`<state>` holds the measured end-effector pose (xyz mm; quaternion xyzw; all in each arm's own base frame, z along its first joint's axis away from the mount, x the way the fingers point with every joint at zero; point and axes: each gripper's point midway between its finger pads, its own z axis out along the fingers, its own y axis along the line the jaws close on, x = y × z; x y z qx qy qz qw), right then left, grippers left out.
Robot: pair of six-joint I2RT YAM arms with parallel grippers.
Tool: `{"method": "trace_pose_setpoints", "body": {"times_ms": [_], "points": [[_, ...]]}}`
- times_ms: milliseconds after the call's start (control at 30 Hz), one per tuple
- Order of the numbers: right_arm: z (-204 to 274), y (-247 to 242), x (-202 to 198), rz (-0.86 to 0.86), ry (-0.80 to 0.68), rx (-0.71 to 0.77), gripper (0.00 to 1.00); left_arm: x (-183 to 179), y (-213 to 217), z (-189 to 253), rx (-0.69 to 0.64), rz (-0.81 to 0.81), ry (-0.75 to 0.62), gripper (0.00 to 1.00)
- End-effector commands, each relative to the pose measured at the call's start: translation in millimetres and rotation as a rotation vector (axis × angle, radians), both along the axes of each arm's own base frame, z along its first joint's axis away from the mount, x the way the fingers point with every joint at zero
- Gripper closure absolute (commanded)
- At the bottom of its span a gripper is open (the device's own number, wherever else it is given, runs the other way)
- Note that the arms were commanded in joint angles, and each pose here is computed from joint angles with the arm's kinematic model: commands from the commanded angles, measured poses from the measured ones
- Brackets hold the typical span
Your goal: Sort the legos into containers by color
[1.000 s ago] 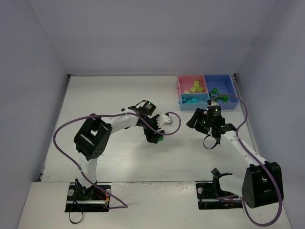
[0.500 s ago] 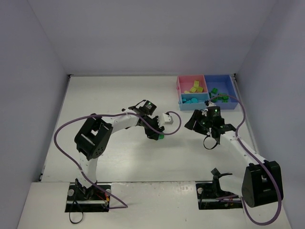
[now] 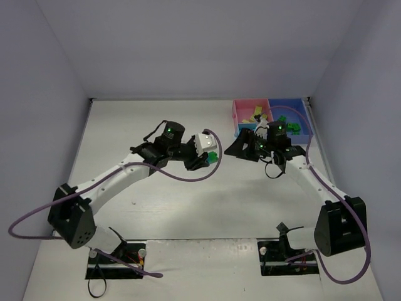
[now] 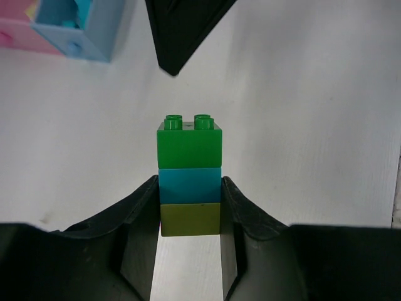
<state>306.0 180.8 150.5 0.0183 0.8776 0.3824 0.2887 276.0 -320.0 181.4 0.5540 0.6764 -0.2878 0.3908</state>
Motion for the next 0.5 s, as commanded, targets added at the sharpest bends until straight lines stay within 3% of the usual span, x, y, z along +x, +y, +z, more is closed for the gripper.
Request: {"method": "trace_pose_setpoints", "body": {"times_ms": [0, 167, 467], "points": [[61.3, 36.5, 4.0, 0.142, -0.115, 0.127, 0.32, 2.5, -2.0, 57.8, -0.118, 0.009, -0.128, 1.00], [91.9, 70.7, -4.8, 0.256, -0.148, 0.180, 0.33, -4.2, 7.4, 74.5, -0.134, 0.023, -0.168, 1.00], [113.6, 74.6, -6.9, 0.263, -0.179, 0.207, 0.43, -2.0, 19.5, 73.6, -0.104, 0.069, -0.201, 1.00]]}}
